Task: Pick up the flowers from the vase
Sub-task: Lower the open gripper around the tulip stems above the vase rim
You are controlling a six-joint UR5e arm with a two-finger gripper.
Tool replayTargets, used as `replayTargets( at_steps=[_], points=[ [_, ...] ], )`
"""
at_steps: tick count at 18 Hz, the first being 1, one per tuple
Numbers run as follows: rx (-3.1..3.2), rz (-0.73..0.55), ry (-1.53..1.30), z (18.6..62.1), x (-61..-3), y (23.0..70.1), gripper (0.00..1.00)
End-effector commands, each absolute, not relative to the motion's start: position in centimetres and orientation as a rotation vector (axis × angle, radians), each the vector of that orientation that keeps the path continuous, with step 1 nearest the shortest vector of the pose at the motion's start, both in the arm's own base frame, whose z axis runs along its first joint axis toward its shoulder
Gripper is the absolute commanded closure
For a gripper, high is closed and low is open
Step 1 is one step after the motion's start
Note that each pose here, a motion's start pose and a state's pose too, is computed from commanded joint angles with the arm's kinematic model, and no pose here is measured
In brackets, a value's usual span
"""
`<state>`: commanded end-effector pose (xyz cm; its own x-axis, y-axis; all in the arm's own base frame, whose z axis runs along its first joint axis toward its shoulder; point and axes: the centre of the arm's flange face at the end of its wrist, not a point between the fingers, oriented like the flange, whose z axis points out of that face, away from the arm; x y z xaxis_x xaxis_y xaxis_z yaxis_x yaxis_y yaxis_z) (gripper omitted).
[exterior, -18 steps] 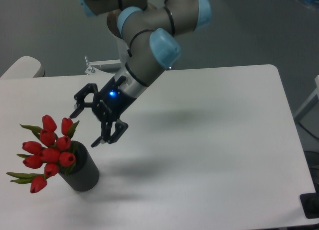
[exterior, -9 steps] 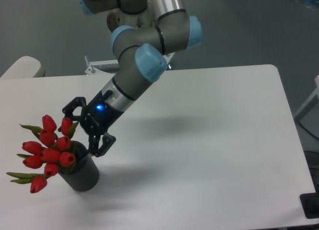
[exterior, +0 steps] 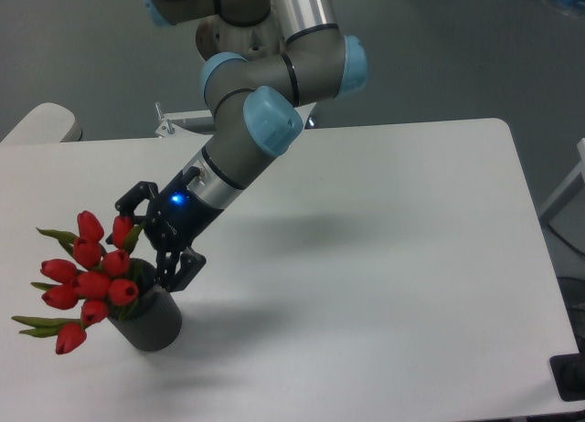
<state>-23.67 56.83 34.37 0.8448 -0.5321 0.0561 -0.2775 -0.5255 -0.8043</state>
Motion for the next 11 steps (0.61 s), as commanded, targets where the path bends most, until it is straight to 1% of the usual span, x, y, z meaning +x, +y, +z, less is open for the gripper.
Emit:
replayTargets(
  at_steps=[11],
  points=[
    [-2.136,-0.434,0.582,33.0,-22.9,57.7,0.0]
  ],
)
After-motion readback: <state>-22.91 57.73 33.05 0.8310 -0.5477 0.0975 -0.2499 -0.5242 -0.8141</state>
